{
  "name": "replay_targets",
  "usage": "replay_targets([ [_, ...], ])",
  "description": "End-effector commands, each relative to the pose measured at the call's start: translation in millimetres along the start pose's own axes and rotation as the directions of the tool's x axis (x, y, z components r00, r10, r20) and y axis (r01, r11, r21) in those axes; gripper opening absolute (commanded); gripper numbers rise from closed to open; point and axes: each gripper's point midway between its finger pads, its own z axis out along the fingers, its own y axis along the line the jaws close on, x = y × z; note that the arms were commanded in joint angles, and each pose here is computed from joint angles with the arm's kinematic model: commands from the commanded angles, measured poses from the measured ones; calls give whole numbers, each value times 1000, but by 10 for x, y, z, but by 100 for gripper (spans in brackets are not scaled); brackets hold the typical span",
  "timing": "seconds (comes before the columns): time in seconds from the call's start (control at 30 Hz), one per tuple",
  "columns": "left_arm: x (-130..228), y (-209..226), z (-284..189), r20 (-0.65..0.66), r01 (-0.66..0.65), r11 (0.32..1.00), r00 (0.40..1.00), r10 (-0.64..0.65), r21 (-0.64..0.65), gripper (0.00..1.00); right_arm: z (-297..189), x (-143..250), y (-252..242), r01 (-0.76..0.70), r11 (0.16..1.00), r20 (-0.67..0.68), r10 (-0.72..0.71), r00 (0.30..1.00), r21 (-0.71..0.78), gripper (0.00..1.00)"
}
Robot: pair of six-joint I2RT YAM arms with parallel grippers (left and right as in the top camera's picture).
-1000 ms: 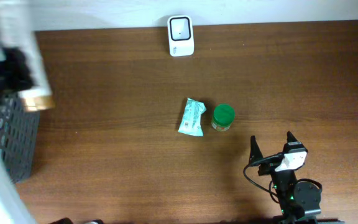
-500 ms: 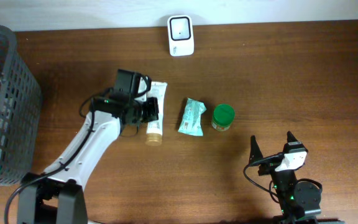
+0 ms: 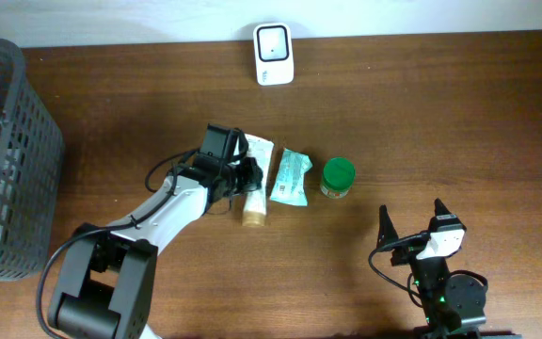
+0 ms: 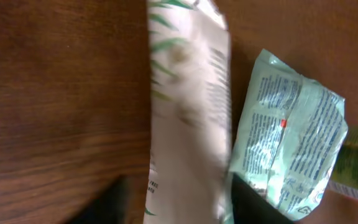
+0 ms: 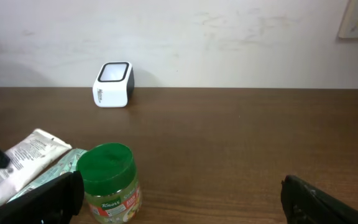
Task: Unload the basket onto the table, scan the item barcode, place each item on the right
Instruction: 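Lay the Pantene tube left of the wipes packet and release, then reach the left gripper into the basket and grasp the green 3M gloves pack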
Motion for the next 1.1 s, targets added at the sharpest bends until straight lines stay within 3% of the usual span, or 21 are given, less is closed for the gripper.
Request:
replay_targets([
  [0.0, -206, -107, -195, 60, -100, 995, 993, 99, 14, 66, 1, 20, -12, -5, 1000, 0, 5, 1000, 7, 99],
  [0.17, -925, -235, -1235, 285, -216, 976, 935, 210, -9, 69, 1, 21, -12, -5, 1000, -1, 5, 1000, 7, 98],
  [0.27, -1398, -123, -2100, 447, -229, 971, 862, 238, -76, 68, 2, 23, -12, -5, 1000, -1, 5, 1000, 7, 98],
  [0.4, -1942, 454, -3482, 608, -110, 955, 750, 261, -275, 69, 2, 23, -12, -5, 1000, -1, 5, 1000, 7, 98],
  [0.57, -1969, 1481, -4706, 732, 193, 883, 647, 213, -427, 77, 2, 23, -12, -5, 1000, -1, 5, 1000, 7, 98],
  [0.63, -1836, 1960, -4812, 727, 333, 807, 666, 165, -488, 77, 2, 23, -12, -5, 1000, -1, 5, 1000, 7, 98],
  [0.73, -1628, 2699, -4823, 690, 515, 601, 719, 87, -612, 92, 2, 23, -12, -5, 1000, -1, 5, 1000, 7, 98],
  [0.77, -1599, 2845, -4741, 672, 526, 573, 738, 58, -628, 93, 2, 22, -12, -5, 1000, -1, 5, 1000, 7, 98],
  [0.9, -1569, 3400, -4189, 582, 518, 546, 810, -66, -659, 95, 2, 23, -12, -5, 1000, -1, 5, 1000, 7, 98],
  [1.07, -1280, 3998, -3910, 474, 487, 499, 865, -162, -717, 90, 2, 23, -12, -5, 1000, -1, 5, 1000, 7, 98],
])
